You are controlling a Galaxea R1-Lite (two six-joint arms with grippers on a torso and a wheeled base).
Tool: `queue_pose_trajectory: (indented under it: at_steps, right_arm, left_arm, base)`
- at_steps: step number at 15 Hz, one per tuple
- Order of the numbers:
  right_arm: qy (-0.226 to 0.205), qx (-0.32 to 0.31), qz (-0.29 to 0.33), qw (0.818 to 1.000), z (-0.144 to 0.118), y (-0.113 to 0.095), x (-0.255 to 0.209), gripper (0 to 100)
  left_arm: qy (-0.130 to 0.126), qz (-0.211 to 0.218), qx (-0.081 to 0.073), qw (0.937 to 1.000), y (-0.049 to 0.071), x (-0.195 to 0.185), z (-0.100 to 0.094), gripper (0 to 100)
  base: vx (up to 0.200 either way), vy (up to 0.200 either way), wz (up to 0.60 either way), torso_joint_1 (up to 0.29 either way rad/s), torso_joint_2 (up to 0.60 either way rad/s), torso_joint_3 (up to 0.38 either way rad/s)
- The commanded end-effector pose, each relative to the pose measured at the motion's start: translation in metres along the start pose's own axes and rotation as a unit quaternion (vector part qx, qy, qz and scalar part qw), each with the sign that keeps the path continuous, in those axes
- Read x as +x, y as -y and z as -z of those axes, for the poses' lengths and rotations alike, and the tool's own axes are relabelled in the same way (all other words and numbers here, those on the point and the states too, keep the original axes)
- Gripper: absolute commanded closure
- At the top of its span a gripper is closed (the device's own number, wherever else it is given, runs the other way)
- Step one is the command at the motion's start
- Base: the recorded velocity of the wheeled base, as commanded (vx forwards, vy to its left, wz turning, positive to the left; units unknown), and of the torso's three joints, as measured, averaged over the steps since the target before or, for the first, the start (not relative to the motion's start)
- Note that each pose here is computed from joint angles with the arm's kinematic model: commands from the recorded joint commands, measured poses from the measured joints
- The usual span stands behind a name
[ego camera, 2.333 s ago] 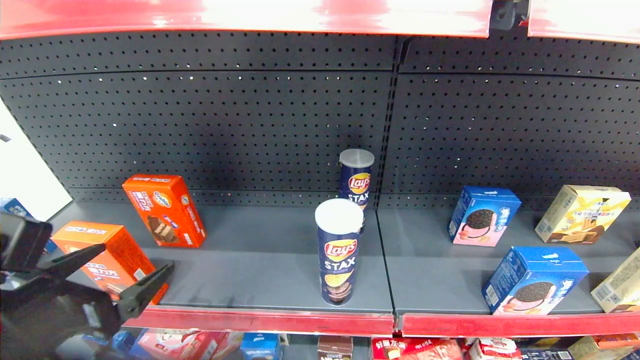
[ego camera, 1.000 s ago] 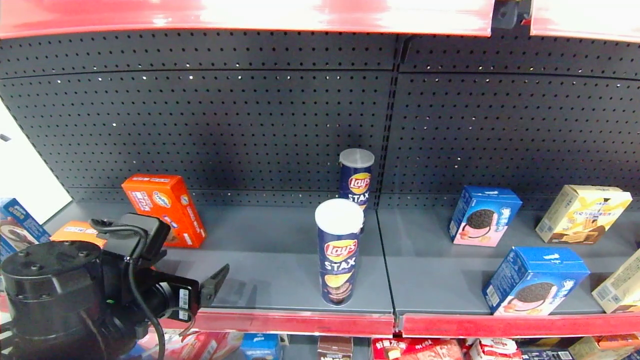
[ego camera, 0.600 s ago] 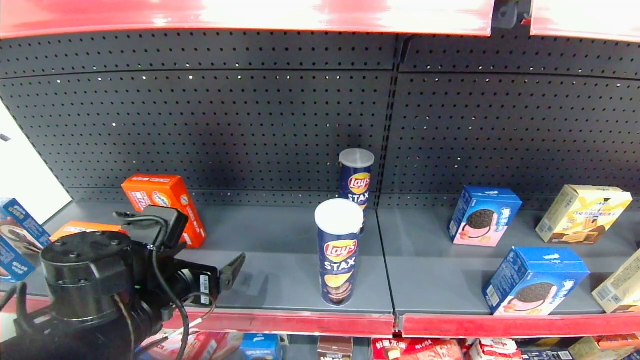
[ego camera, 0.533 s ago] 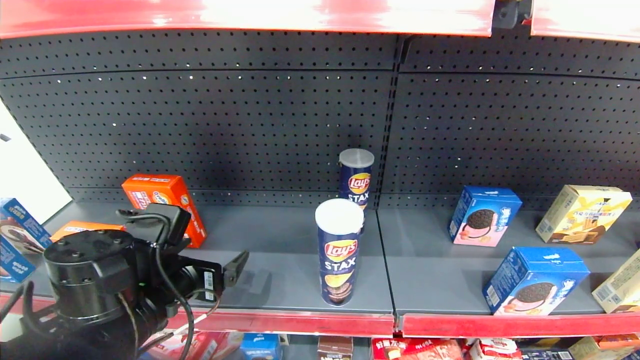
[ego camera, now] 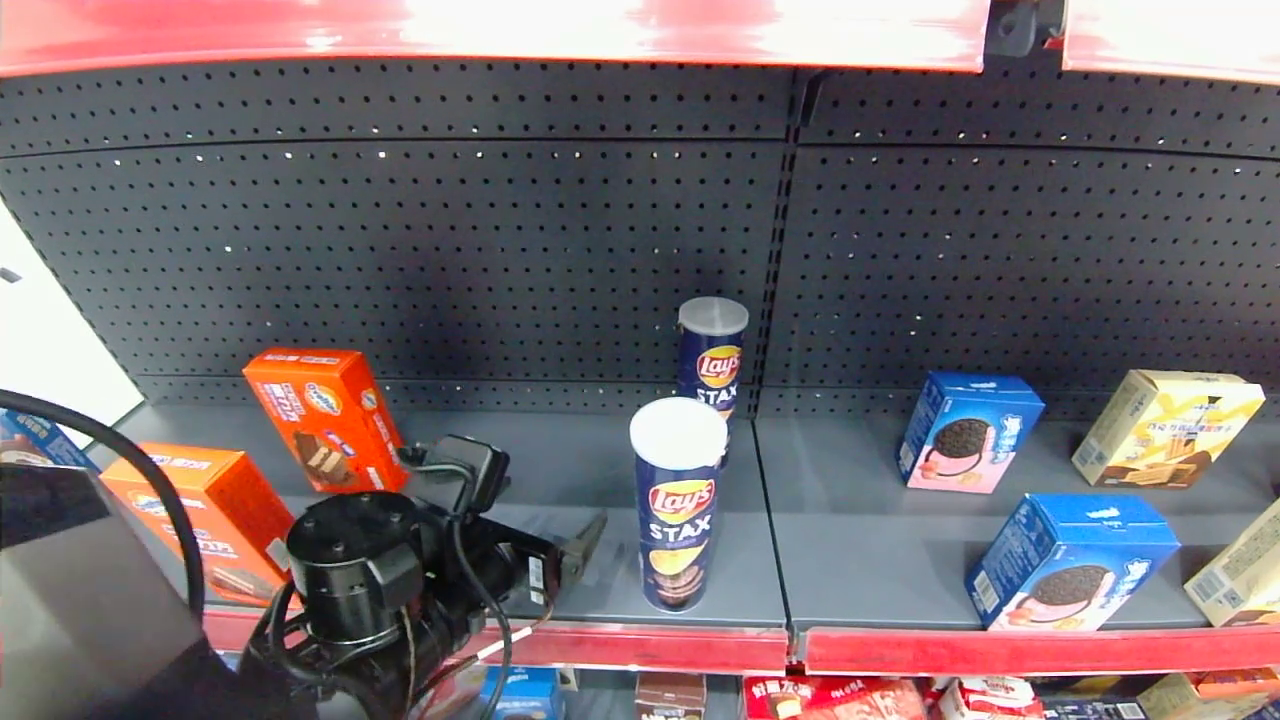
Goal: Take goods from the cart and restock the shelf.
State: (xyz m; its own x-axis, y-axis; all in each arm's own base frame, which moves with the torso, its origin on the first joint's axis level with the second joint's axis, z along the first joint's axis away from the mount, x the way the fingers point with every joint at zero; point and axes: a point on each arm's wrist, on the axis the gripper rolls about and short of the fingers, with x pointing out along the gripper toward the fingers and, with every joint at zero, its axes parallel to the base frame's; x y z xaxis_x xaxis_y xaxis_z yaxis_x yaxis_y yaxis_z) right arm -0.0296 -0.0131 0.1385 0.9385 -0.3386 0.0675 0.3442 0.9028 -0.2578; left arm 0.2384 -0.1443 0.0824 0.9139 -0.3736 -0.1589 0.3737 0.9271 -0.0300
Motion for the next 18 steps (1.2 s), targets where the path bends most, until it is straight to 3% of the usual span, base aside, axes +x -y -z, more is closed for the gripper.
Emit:
queue_pose_trajectory:
  at_steps: [1, 6, 7, 11, 18]
  right_arm:
    - [-0.003, -0.001, -0.001, 1.0, 0.0, 0.0, 0.001, 0]
    - [-0.005, -0.003, -0.002, 1.0, 0.001, -0.001, 0.001, 0]
    - [-0.006, -0.003, -0.003, 1.0, 0.001, -0.001, 0.001, 0]
    - [-0.008, -0.004, -0.003, 1.0, -0.001, -0.001, 0.003, 0]
    - [-0.006, -0.003, -0.003, 1.0, -0.001, -0.001, 0.002, 0]
  left_arm:
    - [-0.029, 0.016, 0.005, 0.9994, 0.003, 0.01, 0.021, 0]
    - [-0.025, 0.017, 0.004, 0.9995, 0.005, 0.017, 0.021, 0]
    - [-0.014, 0.019, 0.002, 0.9997, 0.006, 0.022, 0.018, 0]
    - [0.0, 0.036, 0.002, 0.9994, 0.015, 0.03, 0.013, 0]
    - [-0.006, 0.034, 0.003, 0.9994, 0.016, 0.028, 0.015, 0]
  base:
    - [0.0, 0.0, 0.0, 0.0, 0.0, 0.0]
    - [0.0, 0.0, 0.0, 0.0, 0.0, 0.0]
    - [0.0, 0.0, 0.0, 0.0, 0.0, 0.0]
    - [0.0, 0.0, 0.0, 0.0, 0.0, 0.0]
    - [0.0, 0.0, 0.0, 0.0, 0.0, 0.0]
